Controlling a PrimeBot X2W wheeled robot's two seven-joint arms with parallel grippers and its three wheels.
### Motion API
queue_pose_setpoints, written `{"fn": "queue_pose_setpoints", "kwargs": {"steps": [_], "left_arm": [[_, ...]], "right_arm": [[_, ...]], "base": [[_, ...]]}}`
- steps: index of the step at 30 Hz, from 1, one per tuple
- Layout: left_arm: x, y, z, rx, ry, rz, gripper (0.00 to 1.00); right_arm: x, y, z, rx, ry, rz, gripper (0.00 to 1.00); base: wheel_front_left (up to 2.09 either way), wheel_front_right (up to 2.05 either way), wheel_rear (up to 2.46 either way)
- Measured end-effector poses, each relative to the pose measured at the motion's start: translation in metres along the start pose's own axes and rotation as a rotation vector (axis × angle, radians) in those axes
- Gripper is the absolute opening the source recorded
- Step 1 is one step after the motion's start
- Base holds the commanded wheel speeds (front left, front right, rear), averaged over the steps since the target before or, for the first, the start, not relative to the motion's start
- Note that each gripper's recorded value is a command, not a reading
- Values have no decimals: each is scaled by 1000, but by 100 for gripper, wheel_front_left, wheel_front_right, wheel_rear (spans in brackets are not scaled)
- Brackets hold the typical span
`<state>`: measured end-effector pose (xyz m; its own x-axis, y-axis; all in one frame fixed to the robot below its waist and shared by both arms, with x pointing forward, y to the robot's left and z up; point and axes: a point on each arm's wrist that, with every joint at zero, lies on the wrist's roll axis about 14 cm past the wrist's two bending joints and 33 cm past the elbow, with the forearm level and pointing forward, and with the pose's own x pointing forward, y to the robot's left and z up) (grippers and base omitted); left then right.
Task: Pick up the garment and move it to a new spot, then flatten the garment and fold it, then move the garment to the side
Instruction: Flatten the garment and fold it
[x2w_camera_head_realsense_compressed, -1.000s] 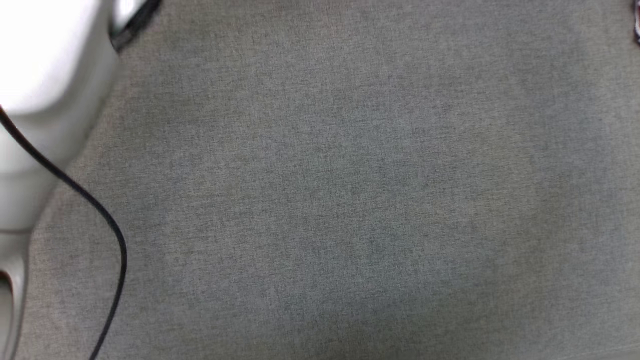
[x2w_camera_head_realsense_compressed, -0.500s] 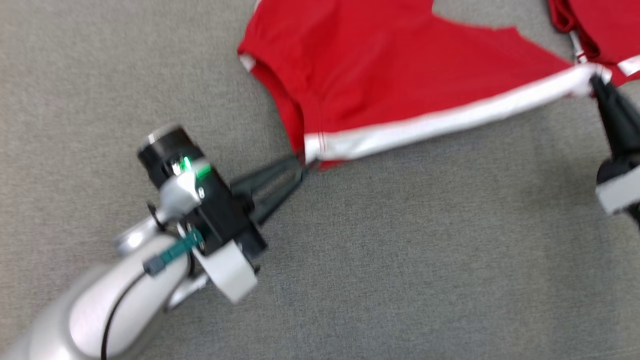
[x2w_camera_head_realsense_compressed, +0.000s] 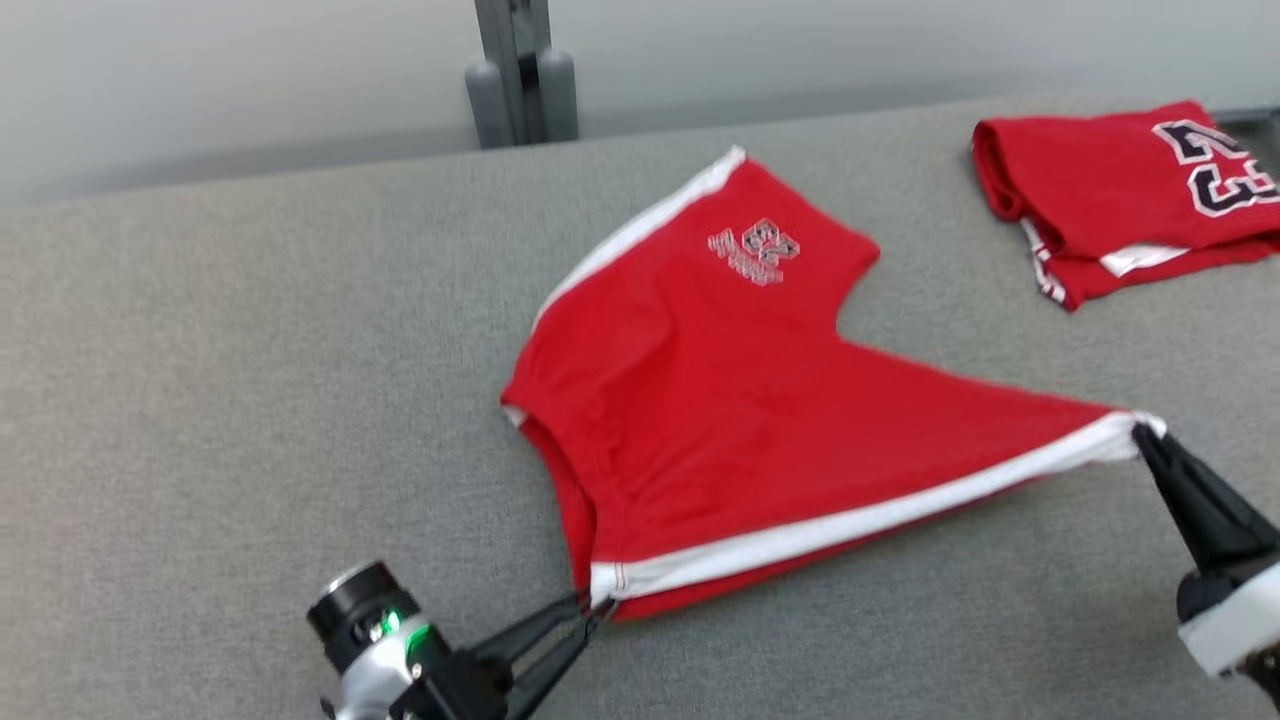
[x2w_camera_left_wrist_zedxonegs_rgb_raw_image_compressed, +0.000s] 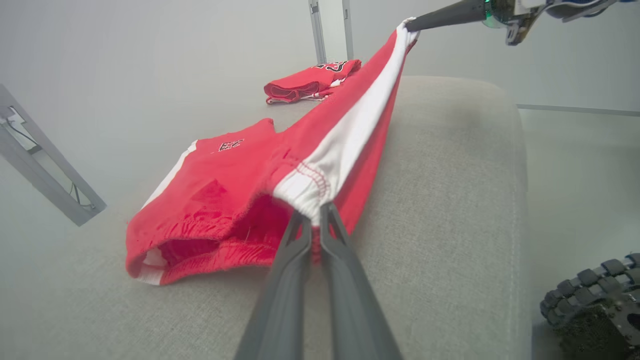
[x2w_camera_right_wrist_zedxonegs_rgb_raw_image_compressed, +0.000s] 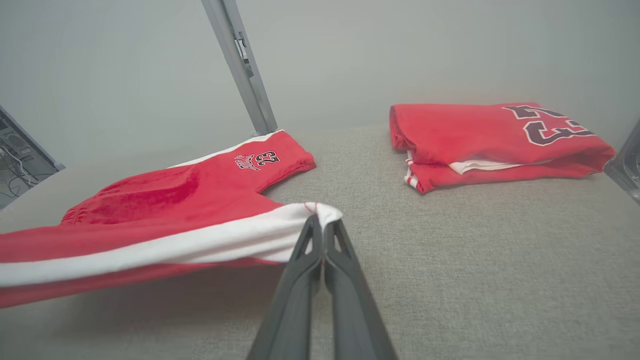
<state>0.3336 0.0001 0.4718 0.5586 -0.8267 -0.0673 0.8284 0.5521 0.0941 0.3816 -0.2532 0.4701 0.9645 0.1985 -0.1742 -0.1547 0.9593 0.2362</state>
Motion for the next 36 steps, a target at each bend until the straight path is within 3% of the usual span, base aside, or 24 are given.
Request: {"fn": "queue_pose_setpoints", "kwargs": {"steps": [6,12,20,30,36], "left_arm": [[-24,-18,13,-8,-23,45,0],[-26,-17,10,-72,-19,64,0],[10,-4,3,-255,-5,74,0],[43,44,7,-538,-113,206,0],[50,79,-1,-610,-150,308,0]], "right_arm": [[-38,2,-1,-34,7,6,0],[-31,7,7,-101,41,38,0],[33,10,10,-78,131,26,0],[131,23,28,-230,159,81,0],[184,40,27,-309,169,140,0]], "base": [[0,0,0],[0,0,0],[0,0,0],[0,0,0],[0,0,0]]}}
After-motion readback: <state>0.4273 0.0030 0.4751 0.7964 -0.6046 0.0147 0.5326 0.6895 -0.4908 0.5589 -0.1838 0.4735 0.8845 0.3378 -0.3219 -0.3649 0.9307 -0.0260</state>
